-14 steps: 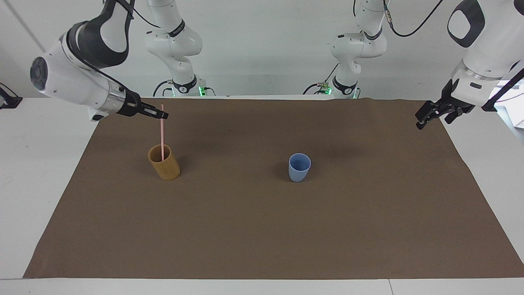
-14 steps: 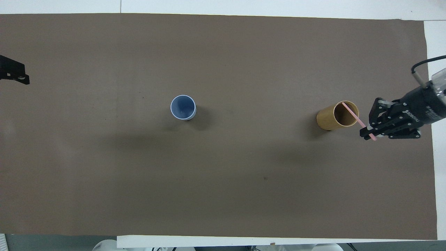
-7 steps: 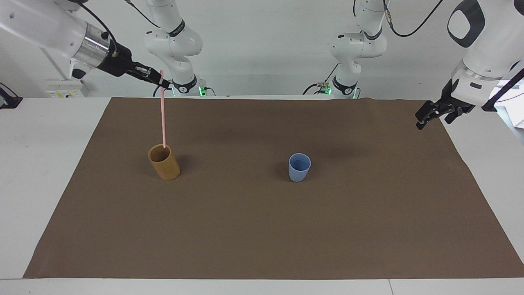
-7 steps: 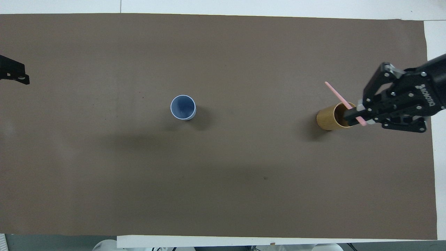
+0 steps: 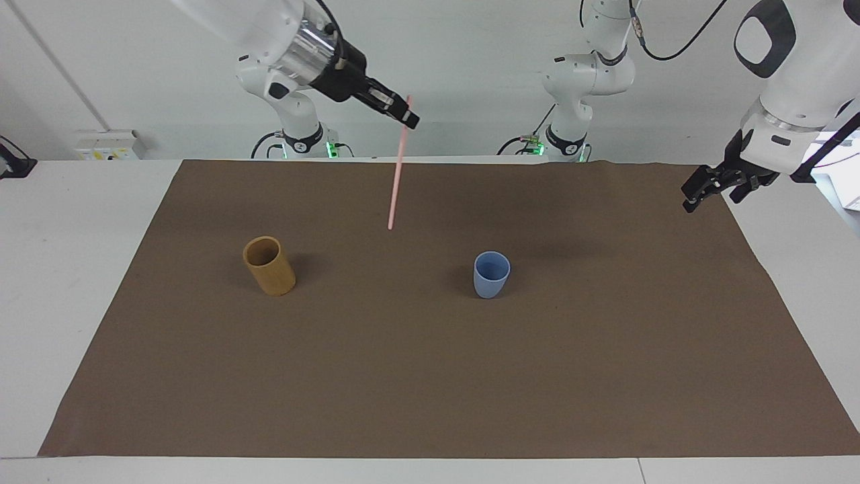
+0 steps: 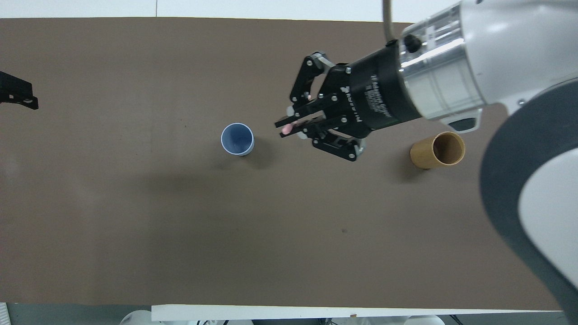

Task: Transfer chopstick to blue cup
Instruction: 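Lift the pink chopstick from the tan cup with the right gripper, then lower the chopstick into the blue cup and open the right gripper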

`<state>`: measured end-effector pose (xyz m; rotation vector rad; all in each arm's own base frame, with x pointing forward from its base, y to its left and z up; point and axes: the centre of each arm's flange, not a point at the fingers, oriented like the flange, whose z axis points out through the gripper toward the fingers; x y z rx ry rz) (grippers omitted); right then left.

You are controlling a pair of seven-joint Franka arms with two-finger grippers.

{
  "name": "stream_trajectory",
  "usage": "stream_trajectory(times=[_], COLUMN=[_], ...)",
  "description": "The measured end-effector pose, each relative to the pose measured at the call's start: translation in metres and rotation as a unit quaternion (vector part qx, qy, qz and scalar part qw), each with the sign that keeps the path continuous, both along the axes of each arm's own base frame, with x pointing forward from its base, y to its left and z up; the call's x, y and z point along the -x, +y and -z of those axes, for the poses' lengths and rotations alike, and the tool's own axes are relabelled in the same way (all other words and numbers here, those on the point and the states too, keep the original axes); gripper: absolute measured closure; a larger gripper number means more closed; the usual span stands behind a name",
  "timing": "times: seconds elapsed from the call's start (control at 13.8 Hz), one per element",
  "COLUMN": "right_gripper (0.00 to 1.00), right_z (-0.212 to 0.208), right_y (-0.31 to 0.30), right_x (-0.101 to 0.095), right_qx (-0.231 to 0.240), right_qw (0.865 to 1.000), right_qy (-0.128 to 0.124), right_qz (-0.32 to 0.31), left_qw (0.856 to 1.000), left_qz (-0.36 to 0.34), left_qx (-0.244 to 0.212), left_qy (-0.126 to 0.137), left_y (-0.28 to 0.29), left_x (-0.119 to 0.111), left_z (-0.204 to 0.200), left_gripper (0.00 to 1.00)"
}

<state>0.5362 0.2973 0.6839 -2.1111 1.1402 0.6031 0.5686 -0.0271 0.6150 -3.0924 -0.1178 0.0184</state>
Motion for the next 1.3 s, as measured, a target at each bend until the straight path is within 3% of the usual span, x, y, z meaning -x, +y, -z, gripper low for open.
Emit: stream_trajectory(times=[0.43,0.58,0.94,1.3], right_gripper=[0.91,0.91,0.91,0.91], right_z=[0.078,0.097,0.142,0.162], right_y=[0.039,0.045,0.103,0.101], right_x=[0.000,-0.002,0.020,0.018], right_qx=[0.000,-0.022,-0.055,-0.062], right_qw=[0.999,0.997,0.993,0.989], right_qy=[0.024,0.032,0.035,0.062], right_qz=[0.039,0.065,0.101,0.117], left_qw=[1.000,1.000,1.000,1.000], left_qz=[0.000,0.000,0.000,0.000], left_qx=[0.000,0.000,0.000,0.000], left_qy=[0.000,0.000,0.000,0.000], left_y=[0.000,0.000,0.000,0.000], left_x=[0.000,0.000,0.000,0.000], left_z=[0.000,0.000,0.000,0.000], left_gripper=[0.00,0.00,0.00,0.00])
